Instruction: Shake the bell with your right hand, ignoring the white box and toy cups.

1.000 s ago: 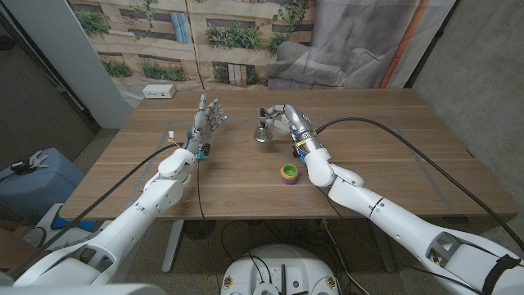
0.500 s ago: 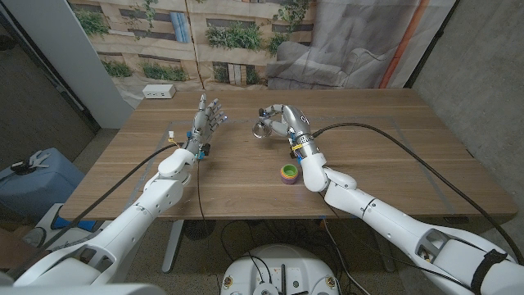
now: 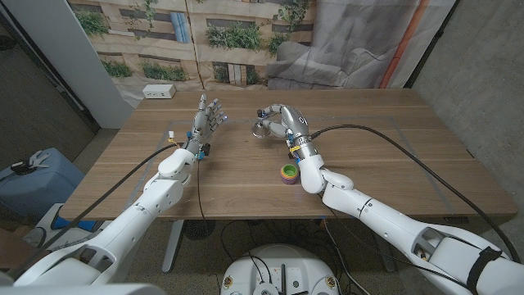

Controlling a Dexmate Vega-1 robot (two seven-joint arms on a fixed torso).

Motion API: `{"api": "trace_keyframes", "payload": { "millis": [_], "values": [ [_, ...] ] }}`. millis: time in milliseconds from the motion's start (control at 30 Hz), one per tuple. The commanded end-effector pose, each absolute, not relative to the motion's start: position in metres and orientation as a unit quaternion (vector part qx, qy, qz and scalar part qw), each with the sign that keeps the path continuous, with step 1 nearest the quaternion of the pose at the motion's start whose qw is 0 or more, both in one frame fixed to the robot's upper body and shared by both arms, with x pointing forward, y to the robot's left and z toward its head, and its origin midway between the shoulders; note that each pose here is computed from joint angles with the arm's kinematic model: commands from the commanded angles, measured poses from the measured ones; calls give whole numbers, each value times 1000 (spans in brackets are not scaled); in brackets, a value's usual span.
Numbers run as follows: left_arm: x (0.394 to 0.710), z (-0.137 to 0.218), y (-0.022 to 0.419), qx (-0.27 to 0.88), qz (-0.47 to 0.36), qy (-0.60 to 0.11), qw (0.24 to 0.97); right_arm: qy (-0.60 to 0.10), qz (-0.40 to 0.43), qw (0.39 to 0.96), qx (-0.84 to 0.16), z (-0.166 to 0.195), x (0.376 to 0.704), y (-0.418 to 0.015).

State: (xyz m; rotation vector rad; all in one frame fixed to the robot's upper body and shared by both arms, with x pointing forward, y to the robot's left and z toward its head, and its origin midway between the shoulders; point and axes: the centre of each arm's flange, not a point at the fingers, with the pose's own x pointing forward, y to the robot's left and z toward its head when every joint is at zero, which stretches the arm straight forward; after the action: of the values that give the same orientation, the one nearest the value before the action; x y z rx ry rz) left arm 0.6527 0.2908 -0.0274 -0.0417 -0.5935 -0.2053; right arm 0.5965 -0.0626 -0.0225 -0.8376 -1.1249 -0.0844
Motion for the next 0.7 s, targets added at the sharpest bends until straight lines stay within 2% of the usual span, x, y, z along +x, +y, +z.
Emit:
{"api": "trace_keyframes", "payload": {
  "millis": [33,700],
  "values": [
    [653,-27,291,-20,-101,-292,951,-473,1,794,-382,-18,595,-65],
    [653,-27,291,-20,-102,-292,951,-395,76,843,-356,-11,595,-78]
  ]
}}
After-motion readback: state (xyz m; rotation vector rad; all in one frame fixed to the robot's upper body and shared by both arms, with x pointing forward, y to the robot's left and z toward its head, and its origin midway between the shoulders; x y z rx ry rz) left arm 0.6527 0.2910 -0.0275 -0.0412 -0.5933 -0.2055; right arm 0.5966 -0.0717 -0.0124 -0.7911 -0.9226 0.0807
